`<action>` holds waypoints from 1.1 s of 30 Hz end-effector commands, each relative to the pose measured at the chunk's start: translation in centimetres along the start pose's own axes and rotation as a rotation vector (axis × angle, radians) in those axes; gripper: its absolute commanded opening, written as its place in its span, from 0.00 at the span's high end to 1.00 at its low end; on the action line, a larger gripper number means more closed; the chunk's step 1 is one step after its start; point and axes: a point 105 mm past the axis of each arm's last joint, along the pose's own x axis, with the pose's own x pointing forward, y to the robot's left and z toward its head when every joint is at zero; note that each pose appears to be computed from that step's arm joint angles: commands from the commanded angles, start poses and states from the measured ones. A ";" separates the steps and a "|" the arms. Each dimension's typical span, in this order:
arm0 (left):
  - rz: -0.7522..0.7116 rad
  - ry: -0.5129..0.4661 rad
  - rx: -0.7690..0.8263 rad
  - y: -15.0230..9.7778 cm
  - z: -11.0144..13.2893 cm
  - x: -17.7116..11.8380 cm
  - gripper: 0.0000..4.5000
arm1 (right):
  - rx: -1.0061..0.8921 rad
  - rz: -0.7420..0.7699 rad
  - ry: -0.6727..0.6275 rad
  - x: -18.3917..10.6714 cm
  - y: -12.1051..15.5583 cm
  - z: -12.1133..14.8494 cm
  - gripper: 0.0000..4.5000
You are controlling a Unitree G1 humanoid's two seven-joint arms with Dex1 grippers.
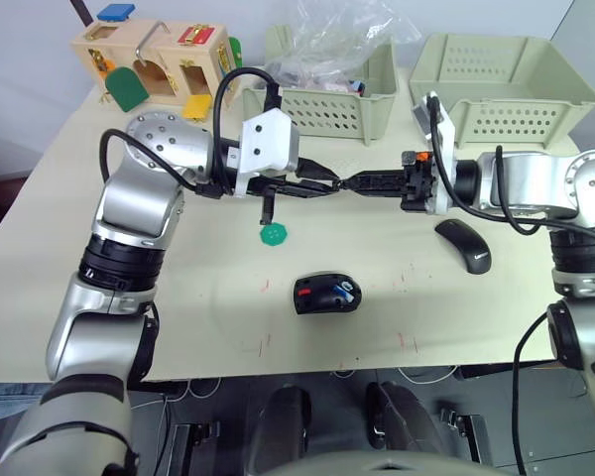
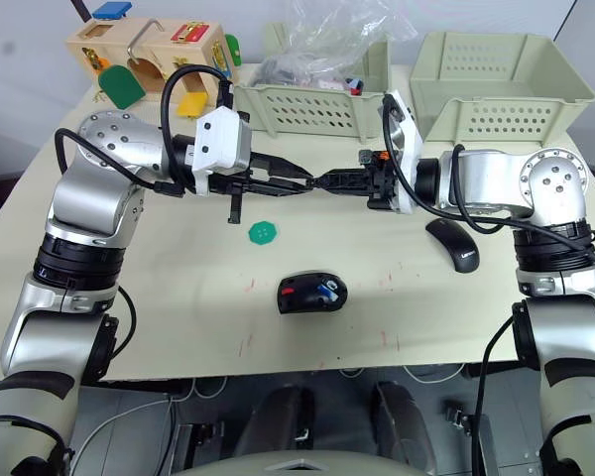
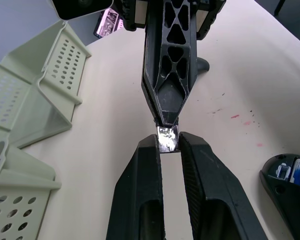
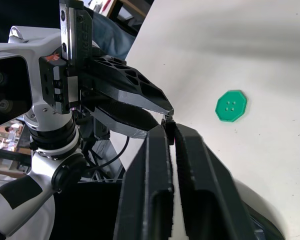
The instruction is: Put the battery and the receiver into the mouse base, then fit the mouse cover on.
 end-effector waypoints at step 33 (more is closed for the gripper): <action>-0.037 -0.012 -0.480 -8.5 -4.0 -0.9 0.02 | -0.425 -0.188 0.374 -4.4 3.0 -1.2 1.00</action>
